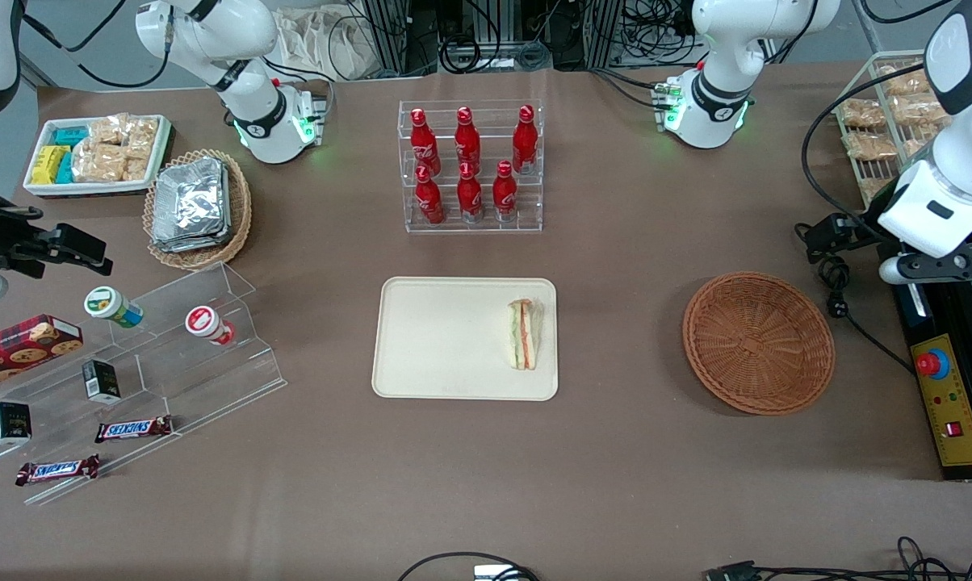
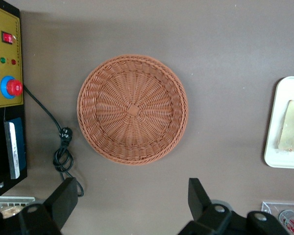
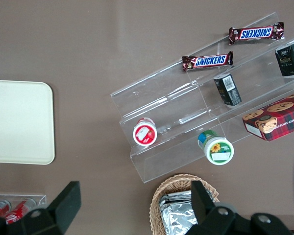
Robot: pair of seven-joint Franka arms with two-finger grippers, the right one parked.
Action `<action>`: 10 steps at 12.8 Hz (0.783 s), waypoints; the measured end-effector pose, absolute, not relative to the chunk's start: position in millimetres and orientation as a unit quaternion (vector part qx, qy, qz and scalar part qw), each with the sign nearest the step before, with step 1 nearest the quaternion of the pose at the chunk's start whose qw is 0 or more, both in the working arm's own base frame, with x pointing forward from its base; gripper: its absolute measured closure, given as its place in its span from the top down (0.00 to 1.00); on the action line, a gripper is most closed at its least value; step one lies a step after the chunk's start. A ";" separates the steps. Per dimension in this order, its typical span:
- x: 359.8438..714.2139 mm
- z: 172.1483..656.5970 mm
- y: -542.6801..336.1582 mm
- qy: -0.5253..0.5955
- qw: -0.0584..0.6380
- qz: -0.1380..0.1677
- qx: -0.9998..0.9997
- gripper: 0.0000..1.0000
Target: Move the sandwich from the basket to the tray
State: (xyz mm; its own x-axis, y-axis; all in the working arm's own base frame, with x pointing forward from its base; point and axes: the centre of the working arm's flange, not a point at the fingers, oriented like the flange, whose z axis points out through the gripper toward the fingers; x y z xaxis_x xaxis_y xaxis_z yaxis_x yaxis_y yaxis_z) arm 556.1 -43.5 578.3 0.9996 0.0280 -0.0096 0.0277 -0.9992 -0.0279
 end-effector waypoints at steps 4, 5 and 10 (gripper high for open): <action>556.4 578.3 -43.5 -0.014 0.014 0.004 -1.000 1.00; 556.3 577.8 -43.5 -0.014 0.014 0.004 -1.000 1.00; 556.0 575.6 -43.5 -0.014 0.014 0.007 -1.000 1.00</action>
